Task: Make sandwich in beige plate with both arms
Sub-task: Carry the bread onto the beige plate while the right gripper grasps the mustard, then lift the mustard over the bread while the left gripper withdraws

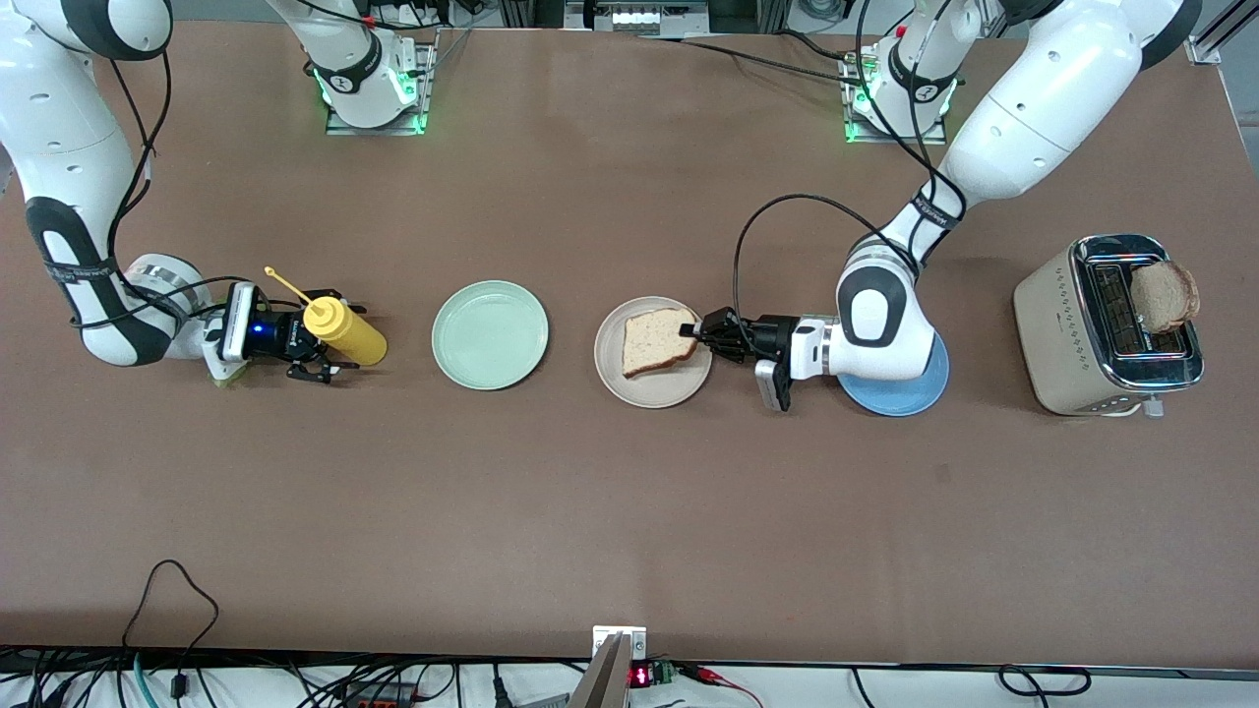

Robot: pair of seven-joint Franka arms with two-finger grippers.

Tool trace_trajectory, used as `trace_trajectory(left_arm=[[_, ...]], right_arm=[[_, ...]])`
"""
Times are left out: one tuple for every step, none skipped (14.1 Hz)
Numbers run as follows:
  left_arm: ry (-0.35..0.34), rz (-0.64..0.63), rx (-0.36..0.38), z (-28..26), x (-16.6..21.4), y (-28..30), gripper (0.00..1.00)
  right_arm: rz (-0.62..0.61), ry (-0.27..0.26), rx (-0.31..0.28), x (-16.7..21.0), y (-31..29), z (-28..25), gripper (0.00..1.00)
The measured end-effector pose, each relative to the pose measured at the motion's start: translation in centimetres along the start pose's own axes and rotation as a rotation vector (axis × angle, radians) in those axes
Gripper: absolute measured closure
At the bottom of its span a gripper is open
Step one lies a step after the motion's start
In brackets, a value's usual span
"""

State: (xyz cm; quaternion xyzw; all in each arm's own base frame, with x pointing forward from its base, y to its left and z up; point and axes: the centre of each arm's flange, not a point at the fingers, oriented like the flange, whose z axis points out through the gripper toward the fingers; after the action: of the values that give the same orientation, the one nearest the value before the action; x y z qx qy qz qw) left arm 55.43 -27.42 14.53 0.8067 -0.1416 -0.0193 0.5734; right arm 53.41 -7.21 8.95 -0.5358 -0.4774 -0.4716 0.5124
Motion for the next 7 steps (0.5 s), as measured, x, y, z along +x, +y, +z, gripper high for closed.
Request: trace_trajectory(left_arm=[[-0.002, -0.004, -0.003, 0.3, -0.1, -0.1, 0.93], [-0.005, -0.006, -0.006, 0.6, -0.3, -0.1, 0.87], [-0.008, 0.002, -0.007, 0.9, -0.3, -0.1, 0.79], [-0.004, 0.032, -0.004, 0.8, -0.1, 0.0, 0.68], [0.005, 0.071, 0.005, 0.4, 0.3, 0.3, 0.56], [0.018, 0.104, 0.022, 0.0, 0.8, 0.6, 0.48], [0.023, 0.136, 0.041, -0.5, 1.2, 1.2, 0.37]], right_arm=[[-0.005, -0.001, 0.0, 0.1, 0.1, 0.0, 0.04], [-0.008, -0.001, 0.0, 0.1, 0.1, -0.1, 0.12], [-0.009, -0.002, 0.0, 0.1, 0.1, -0.1, 0.26], [-0.011, -0.002, 0.0, 0.1, 0.2, -0.1, 0.38], [-0.012, -0.003, -0.001, 0.1, 0.2, -0.1, 0.43], [-0.014, -0.006, -0.001, 0.2, 0.3, -0.1, 0.44], [-0.019, -0.015, -0.004, 0.3, 0.5, -0.1, 0.44]])
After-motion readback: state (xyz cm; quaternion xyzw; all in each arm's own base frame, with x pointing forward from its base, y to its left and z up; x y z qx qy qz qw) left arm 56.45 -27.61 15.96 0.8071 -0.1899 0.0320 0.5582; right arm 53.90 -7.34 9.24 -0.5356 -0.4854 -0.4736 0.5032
